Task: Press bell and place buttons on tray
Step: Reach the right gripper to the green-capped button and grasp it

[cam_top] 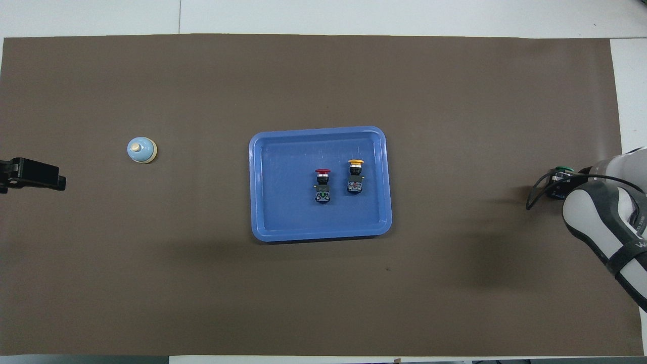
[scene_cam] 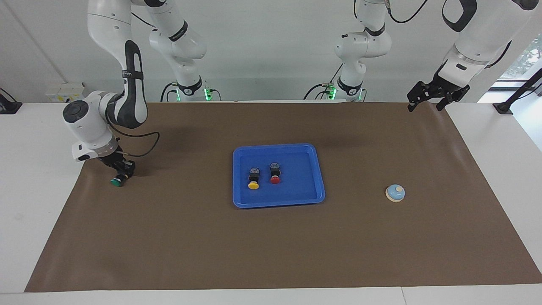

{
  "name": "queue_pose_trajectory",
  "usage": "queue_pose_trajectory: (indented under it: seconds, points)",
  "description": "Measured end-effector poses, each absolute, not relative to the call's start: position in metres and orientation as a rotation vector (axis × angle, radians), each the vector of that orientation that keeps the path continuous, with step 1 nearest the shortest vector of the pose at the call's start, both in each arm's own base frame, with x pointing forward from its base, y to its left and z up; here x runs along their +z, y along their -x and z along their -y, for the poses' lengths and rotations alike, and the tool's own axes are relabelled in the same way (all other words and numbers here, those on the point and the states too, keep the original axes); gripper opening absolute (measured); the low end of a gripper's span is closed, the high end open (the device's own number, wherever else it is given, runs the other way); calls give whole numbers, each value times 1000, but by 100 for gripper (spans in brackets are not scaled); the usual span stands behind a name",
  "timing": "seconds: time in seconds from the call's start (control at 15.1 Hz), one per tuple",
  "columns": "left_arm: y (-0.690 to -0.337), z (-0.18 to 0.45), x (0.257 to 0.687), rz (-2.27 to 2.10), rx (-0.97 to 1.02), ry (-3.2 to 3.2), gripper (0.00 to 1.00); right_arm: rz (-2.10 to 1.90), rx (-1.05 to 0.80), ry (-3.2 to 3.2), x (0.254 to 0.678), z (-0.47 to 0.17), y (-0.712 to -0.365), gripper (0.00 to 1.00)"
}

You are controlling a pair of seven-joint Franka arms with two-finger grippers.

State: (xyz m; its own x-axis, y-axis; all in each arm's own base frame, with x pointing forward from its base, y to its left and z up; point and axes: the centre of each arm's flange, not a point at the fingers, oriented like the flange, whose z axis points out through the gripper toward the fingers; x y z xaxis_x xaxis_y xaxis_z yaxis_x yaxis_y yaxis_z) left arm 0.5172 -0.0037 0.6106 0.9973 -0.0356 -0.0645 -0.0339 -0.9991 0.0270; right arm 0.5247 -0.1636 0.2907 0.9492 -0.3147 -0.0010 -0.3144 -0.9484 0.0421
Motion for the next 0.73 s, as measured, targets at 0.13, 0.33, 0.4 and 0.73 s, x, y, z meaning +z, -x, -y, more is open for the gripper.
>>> queue_pose_trajectory:
  seconds: [0.13, 0.33, 0.4, 0.73]
  points:
    - [-517, 4, 611, 54, -101, -3114, 100, 459, -27, -3067, 299, 152, -532, 41]
    - [-517, 4, 611, 54, -101, -3114, 100, 363, -112, -3079, 334, 117, -552, 41]
    - [-517, 4, 611, 54, -101, -3114, 100, 332, -126, -3080, 348, 100, -560, 41]
    - [-517, 4, 611, 54, -101, -3114, 100, 326, -159, -3082, 408, -33, -586, 41]
